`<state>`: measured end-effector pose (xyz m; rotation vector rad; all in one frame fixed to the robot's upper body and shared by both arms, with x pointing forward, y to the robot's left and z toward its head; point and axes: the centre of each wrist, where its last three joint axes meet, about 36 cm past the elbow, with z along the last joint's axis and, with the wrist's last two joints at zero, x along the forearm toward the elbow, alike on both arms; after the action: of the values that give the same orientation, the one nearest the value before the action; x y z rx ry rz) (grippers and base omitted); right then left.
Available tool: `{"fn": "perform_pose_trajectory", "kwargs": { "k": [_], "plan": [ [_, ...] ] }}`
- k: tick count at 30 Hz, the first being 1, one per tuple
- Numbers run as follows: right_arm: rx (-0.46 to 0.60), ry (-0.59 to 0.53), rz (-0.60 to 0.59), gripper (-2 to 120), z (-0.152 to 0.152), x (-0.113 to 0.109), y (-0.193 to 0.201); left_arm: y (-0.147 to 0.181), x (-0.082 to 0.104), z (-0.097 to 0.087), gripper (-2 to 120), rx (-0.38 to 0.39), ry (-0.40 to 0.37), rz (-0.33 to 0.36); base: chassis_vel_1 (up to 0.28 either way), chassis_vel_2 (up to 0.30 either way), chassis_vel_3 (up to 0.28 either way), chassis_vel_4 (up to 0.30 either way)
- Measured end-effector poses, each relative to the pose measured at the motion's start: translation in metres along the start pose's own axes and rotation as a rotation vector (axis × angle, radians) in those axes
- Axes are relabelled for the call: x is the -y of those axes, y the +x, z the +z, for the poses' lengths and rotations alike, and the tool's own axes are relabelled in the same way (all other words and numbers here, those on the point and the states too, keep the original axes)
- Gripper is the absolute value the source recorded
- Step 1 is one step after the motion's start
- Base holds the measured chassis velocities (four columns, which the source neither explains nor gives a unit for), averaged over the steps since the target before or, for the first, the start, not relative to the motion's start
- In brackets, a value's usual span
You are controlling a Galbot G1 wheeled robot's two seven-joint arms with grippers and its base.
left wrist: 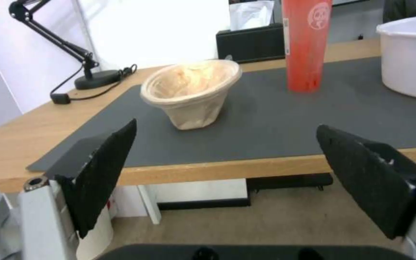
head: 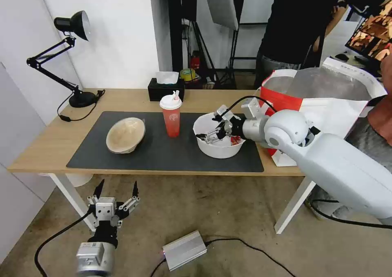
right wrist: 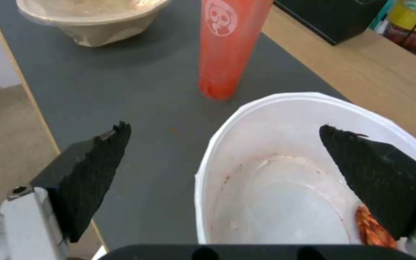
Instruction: Pick up the trash from the table and place it into the takeout bag.
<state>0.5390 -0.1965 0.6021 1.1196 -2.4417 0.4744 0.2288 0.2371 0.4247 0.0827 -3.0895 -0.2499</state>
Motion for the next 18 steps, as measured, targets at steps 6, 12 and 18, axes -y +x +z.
{"fn": "perform_pose_trajectory", "kwargs": {
  "k": [6, 12, 18],
  "plan": [
    [-0.017, -0.010, 0.006, 100, 0.004, -0.006, -0.008, 0.000, 0.000, 0.000, 100, 0.000, 0.000, -0.001, 0.000, 0.000, 0.000, 0.000],
    [-0.026, -0.025, 0.023, 100, 0.006, -0.010, -0.012, 0.000, -0.001, -0.001, 100, 0.002, -0.001, -0.002, 0.000, 0.000, 0.000, 0.000],
    [-0.037, -0.032, 0.036, 100, 0.009, -0.013, -0.014, 0.000, -0.001, -0.001, 100, 0.003, -0.001, -0.002, 0.000, 0.000, 0.000, 0.000]
  ]
}}
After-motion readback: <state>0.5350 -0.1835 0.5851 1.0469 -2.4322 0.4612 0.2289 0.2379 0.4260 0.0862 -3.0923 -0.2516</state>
